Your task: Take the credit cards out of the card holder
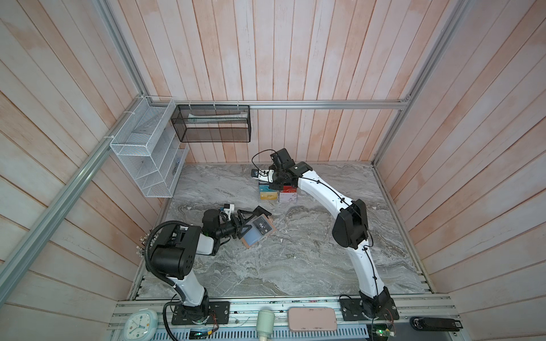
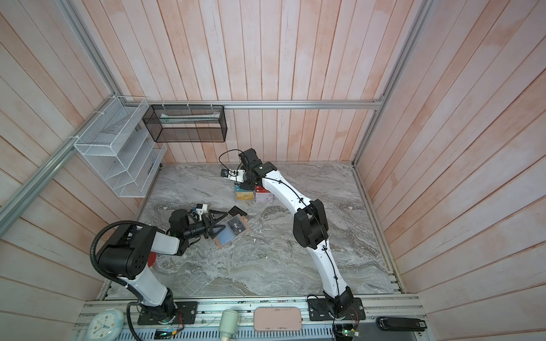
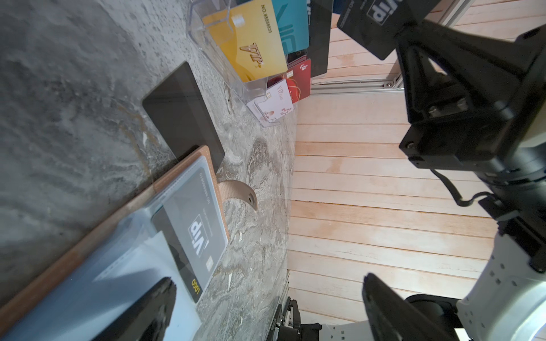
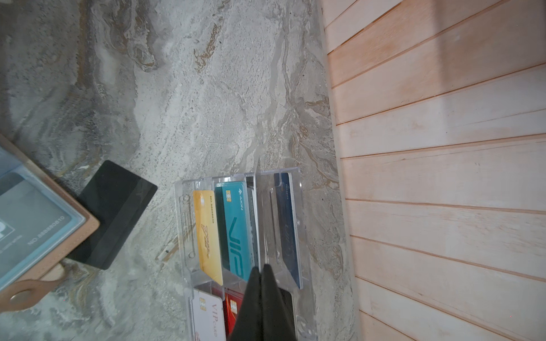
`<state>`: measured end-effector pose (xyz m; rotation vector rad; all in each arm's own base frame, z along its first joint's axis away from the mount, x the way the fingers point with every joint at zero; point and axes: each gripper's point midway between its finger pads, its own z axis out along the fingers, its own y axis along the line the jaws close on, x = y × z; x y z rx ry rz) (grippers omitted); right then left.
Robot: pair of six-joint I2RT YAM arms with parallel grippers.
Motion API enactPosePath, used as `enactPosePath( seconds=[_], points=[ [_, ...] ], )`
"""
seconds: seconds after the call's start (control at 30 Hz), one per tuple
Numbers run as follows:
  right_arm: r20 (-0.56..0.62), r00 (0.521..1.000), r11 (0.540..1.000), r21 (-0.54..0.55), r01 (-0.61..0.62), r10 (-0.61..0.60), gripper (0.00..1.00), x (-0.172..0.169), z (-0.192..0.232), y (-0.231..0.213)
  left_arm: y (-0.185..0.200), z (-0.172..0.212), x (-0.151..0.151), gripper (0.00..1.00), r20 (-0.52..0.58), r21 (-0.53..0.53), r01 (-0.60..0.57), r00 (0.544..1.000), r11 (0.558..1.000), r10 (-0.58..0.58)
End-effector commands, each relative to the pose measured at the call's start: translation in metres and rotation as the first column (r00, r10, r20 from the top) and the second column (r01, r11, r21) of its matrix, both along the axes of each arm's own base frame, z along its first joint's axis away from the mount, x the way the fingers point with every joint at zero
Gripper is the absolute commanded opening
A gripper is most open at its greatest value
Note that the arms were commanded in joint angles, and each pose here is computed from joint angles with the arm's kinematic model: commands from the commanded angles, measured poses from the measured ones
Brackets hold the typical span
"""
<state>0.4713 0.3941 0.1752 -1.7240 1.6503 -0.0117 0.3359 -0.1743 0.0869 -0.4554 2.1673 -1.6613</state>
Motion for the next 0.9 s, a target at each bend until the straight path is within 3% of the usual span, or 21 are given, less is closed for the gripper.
enactPosePath(
  seconds=[0.0, 0.5, 0.87],
  points=[
    [-0.029, 1.000, 1.000, -0.009, -0.001, 0.001, 0.00, -0.002, -0.010, 0.002, -0.002, 0.000, -0.001, 1.00, 0.014, -0.009, 0.010, 1.000, 1.000, -0.010],
    [-0.061, 0.998, 1.000, -0.011, -0.010, 0.009, 0.00, -0.015, -0.020, 0.006, -0.002, 0.000, -0.003, 1.00, 0.015, -0.009, 0.011, 1.000, 1.000, -0.011],
    [-0.062, 0.998, 1.000, -0.009, 0.002, -0.003, 0.00, 0.001, -0.029, 0.001, -0.001, 0.000, -0.002, 1.00, 0.014, -0.010, 0.011, 1.000, 1.000, -0.010]
  ],
)
